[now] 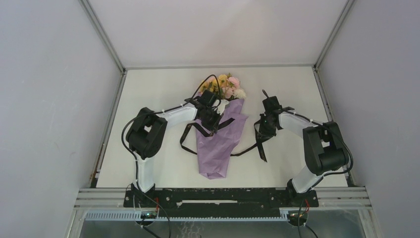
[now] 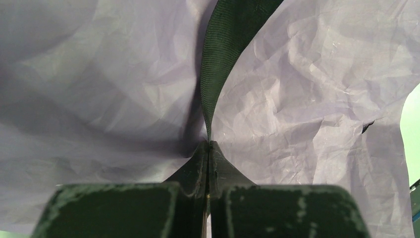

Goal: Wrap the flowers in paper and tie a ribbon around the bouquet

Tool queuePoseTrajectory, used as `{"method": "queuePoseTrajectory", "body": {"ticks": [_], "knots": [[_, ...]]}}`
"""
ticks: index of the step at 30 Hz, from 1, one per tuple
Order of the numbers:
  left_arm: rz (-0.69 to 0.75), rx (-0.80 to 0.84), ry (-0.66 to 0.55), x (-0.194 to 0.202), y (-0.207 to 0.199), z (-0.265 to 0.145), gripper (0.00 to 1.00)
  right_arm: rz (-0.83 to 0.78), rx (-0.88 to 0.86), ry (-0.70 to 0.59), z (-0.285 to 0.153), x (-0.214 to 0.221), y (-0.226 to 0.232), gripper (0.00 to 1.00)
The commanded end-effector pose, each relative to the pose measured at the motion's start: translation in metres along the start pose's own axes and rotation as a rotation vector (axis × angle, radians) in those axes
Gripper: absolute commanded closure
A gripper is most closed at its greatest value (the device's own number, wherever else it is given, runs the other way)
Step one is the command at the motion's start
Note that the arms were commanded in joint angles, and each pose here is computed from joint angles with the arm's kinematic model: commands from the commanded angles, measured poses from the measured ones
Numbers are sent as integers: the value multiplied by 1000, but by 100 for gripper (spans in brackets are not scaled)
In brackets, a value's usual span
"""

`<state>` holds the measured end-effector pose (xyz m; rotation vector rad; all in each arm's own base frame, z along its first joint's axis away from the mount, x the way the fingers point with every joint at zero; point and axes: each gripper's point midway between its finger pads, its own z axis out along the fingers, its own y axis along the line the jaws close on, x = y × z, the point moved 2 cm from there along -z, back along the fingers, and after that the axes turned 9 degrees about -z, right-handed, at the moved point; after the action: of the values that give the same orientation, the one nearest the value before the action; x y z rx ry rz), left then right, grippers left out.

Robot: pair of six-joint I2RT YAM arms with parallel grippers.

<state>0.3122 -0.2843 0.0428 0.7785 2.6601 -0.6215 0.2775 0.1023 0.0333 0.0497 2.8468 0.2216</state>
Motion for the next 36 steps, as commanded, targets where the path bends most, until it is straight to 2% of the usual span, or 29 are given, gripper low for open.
{"method": "queuePoseTrajectory", "body": {"ticks": [1,2,4,11,16,24,30,36], "knots": [[40,-28,-28,-4,1,-9,100,-5,11,-11,0,-9,-10,80],[42,-27,-32,-5,1,-9,100,-2,1,-8,0,-8,-11,89],[43,-28,-29,-5,1,-8,100,6,-12,-26,-6,-9,-13,100],[57,-25,-55,-15,-1,-11,100,22,-30,-164,-56,-9,-15,100],[69,-25,-67,-24,-2,-11,100,-84,-101,-214,-95,13,7,100],[81,-23,-75,-29,-1,-6,100,-415,-374,-316,-169,47,76,100],[104,-19,-94,-38,-2,-8,100,-707,-709,-389,-206,71,145,100],[99,4,-91,-35,-4,-4,100,-822,-939,-448,-236,71,189,100]]}}
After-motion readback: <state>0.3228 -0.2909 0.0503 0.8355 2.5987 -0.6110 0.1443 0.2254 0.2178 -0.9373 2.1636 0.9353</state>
